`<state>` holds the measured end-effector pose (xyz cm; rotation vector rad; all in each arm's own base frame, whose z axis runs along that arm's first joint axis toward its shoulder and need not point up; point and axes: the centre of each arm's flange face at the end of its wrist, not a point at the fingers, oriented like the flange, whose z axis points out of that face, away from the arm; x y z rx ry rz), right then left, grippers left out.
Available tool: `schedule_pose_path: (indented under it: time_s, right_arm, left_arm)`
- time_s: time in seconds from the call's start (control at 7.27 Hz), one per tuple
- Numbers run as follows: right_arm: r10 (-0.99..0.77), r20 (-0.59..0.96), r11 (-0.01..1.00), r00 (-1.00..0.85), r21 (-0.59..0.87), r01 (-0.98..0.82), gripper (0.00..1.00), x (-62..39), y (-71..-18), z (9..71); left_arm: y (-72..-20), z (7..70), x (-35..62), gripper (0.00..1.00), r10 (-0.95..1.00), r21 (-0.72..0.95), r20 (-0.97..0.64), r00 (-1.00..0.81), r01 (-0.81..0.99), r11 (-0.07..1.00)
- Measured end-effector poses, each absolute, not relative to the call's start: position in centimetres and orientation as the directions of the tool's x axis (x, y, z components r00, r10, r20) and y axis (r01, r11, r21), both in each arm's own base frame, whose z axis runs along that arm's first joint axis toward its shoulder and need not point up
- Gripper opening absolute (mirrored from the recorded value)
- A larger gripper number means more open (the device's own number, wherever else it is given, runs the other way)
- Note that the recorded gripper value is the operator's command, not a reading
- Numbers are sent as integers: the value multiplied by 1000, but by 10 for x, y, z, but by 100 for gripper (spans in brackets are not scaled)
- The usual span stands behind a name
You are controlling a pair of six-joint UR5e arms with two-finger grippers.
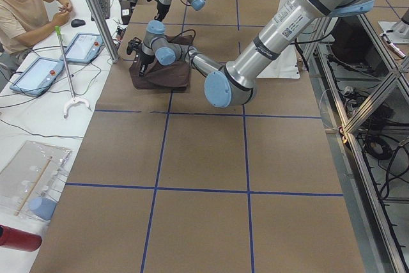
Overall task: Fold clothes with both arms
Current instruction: 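Release the hem and raise both grippers off the shirt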
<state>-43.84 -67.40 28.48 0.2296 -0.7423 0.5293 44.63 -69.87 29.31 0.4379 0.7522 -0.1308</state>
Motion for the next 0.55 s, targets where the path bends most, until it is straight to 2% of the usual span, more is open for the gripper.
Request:
schedule_pose_path:
  time_s: [0.14, 0.28, 0.41, 0.55]
  right_arm:
    - [379, 688, 846, 619, 13, -533, 0, -440, -675, 291]
    - [381, 683, 847, 624, 13, -531, 99, -440, -675, 295]
    - [376, 678, 850, 632, 19, -526, 100, -442, -675, 299]
    - [354, 678, 859, 644, 36, -511, 100, -442, -674, 298]
  left_arm:
    - [-700, 304, 454, 0, 36, 337, -677, 735, 265, 903]
    - [-698, 310, 459, 59, 37, 337, -672, 740, 262, 904]
    - [-696, 311, 462, 100, 41, 340, -670, 741, 257, 905]
    - [-691, 309, 458, 100, 68, 360, -670, 739, 243, 901]
